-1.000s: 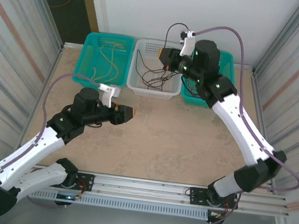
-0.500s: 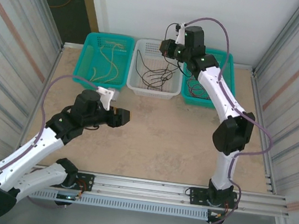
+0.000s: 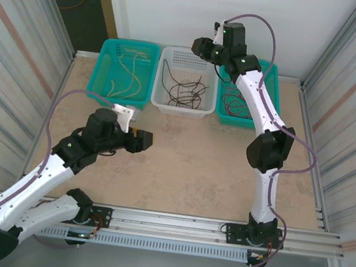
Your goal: Untangle the cables
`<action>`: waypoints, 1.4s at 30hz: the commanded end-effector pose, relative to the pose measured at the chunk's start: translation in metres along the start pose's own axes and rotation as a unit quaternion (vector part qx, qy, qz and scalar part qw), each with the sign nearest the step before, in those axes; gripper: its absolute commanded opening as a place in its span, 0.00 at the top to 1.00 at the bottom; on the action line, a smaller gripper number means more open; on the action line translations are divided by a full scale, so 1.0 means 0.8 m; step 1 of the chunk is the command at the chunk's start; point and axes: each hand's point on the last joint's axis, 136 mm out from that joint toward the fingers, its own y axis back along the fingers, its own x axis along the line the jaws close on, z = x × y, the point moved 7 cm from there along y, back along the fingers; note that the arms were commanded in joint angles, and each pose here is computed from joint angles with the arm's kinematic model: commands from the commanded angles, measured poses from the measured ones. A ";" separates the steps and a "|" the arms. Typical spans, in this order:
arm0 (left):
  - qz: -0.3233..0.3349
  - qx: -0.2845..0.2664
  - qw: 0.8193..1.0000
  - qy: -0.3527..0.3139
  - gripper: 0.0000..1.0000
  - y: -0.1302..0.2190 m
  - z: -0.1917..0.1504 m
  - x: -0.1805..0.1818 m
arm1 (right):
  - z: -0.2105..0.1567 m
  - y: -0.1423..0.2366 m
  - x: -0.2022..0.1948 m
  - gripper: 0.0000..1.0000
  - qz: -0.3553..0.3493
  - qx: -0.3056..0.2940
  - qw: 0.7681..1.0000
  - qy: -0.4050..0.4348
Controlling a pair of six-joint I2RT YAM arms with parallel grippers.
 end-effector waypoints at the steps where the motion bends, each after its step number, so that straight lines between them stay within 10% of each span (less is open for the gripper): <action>1: 0.013 -0.003 1.000 -0.007 0.34 0.005 -0.002 0.005 | 0.002 0.014 0.006 0.56 -0.009 0.007 1.000 0.000; 13: 0.154 -0.092 0.983 -0.049 0.07 0.057 0.041 0.020 | -0.084 0.171 0.025 0.25 -0.067 -0.032 0.994 0.081; 26: 0.424 -0.247 0.867 -0.083 0.01 0.035 0.029 0.134 | -0.246 0.301 -0.104 0.01 -0.224 -0.109 0.966 0.065; 33: 0.520 -0.161 0.838 -0.032 0.01 0.016 0.004 0.239 | -0.293 0.305 -0.199 0.01 -0.413 -0.132 0.901 0.030; 42: 0.454 -0.173 0.874 -0.009 0.01 -0.026 -0.011 0.306 | -0.275 0.328 -0.273 0.01 -0.563 -0.190 0.803 0.037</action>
